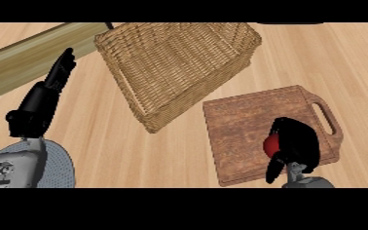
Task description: Pick the tomato from the cutting board and place it in the basket
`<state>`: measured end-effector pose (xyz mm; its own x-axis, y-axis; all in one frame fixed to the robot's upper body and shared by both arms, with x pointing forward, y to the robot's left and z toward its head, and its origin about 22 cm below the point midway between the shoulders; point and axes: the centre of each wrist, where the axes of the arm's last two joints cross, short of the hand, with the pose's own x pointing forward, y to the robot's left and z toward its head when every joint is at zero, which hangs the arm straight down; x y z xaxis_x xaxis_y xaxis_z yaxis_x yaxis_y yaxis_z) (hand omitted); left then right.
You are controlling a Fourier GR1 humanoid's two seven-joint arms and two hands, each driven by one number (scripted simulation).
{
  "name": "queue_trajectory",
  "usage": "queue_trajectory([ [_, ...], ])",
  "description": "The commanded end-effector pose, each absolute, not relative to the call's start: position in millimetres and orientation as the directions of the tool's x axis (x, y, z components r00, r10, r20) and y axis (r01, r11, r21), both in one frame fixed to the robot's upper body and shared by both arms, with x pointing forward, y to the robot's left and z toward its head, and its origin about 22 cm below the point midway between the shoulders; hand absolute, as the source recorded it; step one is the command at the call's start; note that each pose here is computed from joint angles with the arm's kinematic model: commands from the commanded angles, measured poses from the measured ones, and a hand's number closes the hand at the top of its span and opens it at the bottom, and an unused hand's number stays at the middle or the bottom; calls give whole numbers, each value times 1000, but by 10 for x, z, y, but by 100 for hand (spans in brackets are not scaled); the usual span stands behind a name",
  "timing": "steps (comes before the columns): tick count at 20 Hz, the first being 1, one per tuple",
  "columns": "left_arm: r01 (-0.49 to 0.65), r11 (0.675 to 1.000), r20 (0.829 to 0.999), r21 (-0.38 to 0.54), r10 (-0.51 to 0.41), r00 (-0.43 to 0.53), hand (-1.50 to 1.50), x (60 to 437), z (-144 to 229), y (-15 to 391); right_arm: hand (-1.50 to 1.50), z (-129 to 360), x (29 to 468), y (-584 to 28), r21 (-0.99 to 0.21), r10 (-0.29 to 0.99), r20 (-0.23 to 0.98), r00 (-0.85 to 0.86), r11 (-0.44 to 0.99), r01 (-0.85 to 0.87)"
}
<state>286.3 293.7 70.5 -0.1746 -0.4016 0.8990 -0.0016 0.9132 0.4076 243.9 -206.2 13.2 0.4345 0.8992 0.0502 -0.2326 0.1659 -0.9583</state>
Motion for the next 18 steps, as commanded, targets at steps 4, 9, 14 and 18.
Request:
queue_trajectory([
  [4, 4, 908, 895, 420, -413, -169, 0, 2809, 701, 2965, 150, -4, 2096, -1845, -923, 639, 15, 769, 306, -236],
  [9, 12, 912, 898, 411, -402, -177, 0, 2818, 717, 3025, 150, 506, 2086, -1733, -983, 582, 82, 809, 180, -30],
  [14, 7, 917, 905, 400, -393, -163, 0, 2836, 731, 2885, 150, 1136, 2057, -1780, -923, 611, 366, 702, 142, 357],
  [18, 6, 918, 904, 396, -389, -180, 0, 2799, 704, 2988, 150, 1676, 2072, -1557, -753, 649, 599, 469, 258, 606],
])
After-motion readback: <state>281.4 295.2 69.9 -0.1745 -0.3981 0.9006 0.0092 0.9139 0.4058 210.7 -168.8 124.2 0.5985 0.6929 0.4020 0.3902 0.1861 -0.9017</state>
